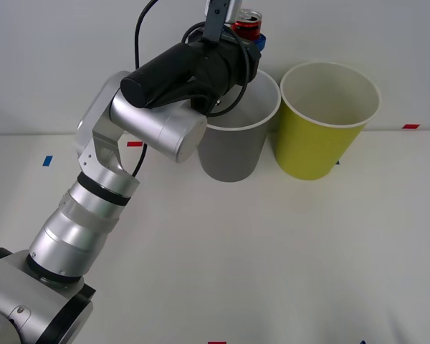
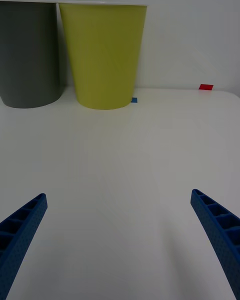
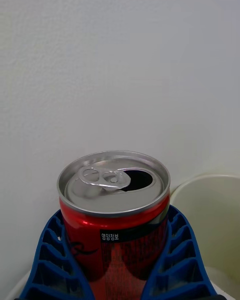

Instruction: Put cans in the gray bin and PET bottles in the light green bin.

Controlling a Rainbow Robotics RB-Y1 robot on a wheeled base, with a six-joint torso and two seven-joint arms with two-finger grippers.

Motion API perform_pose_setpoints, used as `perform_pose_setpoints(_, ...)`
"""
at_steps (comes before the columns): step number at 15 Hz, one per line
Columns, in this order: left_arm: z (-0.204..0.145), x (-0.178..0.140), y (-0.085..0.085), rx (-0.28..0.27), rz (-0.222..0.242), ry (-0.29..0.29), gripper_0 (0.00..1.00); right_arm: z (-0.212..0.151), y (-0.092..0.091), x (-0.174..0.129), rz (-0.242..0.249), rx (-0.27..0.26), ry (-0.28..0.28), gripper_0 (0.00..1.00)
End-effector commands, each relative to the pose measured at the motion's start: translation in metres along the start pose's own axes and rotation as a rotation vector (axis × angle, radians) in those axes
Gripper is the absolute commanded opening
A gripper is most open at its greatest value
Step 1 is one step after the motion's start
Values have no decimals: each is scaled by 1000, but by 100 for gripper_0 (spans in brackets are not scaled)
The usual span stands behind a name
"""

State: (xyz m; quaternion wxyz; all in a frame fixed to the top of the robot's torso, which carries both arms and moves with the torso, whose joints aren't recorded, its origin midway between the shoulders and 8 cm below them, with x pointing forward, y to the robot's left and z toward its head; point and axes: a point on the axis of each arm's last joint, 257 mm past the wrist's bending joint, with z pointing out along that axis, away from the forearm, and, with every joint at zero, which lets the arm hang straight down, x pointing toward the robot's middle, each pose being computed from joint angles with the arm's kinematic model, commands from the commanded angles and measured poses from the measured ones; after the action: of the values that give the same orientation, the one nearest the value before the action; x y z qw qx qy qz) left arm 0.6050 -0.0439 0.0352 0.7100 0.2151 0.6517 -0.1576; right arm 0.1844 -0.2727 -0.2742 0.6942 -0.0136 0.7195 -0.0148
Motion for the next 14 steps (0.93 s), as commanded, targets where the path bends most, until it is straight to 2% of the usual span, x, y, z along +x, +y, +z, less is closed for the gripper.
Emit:
perform_pose_setpoints(1,0,0,0,-1,-4,-1,65,0,0,0,0,0,0,100)
perform_pose_setpoints(2,0,1,2,-7,0,1,100,0,0,0,0,0,0,100)
perform_pose_setpoints(7,-11,3,21,-24,13,1,100,0,0,0,0,0,0,100)
perform_pose_setpoints(9,-34,5,21,-24,-6,-23,100,0,0,0,0,0,0,100)
perform_pose_setpoints(12,-75,12,28,-36,-11,-48,100,0,0,0,0,0,0,100)
perform_pose_setpoints(14,-103,23,31,-46,-5,-44,100,0,0,0,0,0,0,100)
